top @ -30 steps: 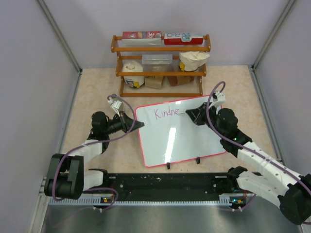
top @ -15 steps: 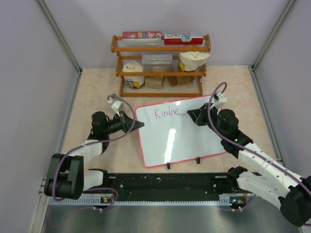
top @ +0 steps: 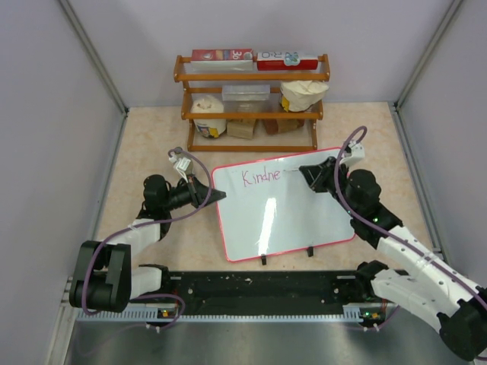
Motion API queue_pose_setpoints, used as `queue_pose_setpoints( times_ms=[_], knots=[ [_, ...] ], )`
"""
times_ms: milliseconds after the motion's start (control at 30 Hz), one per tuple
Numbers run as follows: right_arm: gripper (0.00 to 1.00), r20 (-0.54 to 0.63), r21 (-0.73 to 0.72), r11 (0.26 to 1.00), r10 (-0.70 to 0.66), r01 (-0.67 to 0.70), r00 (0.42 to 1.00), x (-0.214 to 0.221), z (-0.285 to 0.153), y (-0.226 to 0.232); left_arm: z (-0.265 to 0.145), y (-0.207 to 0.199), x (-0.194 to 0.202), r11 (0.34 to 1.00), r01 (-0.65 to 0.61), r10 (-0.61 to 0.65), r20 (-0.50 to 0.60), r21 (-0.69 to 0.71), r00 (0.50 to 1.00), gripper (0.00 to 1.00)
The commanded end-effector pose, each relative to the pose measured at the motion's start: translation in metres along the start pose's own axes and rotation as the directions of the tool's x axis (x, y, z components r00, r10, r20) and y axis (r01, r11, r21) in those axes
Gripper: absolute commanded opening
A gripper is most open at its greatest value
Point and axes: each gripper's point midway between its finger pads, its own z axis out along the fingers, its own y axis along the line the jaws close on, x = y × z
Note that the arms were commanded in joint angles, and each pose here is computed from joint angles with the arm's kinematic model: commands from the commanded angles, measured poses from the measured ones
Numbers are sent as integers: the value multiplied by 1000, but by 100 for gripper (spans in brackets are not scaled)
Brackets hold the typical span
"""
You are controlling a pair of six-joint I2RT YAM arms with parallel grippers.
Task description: Write a sentence on the whiteboard
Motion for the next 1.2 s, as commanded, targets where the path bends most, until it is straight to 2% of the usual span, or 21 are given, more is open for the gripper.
queue_pose_setpoints(
  times_ms=[0, 1167],
  knots=[
    [0, 106, -21, 1000, -9, 11, 994, -42, 0, 16, 2, 34, 4, 980, -156, 159, 10, -125, 987, 0],
    [0, 3, 19, 1000, -19, 19, 1000, -2, 17, -6, 1, 35, 3, 980, -156, 158, 11, -128, 987, 0]
  ],
)
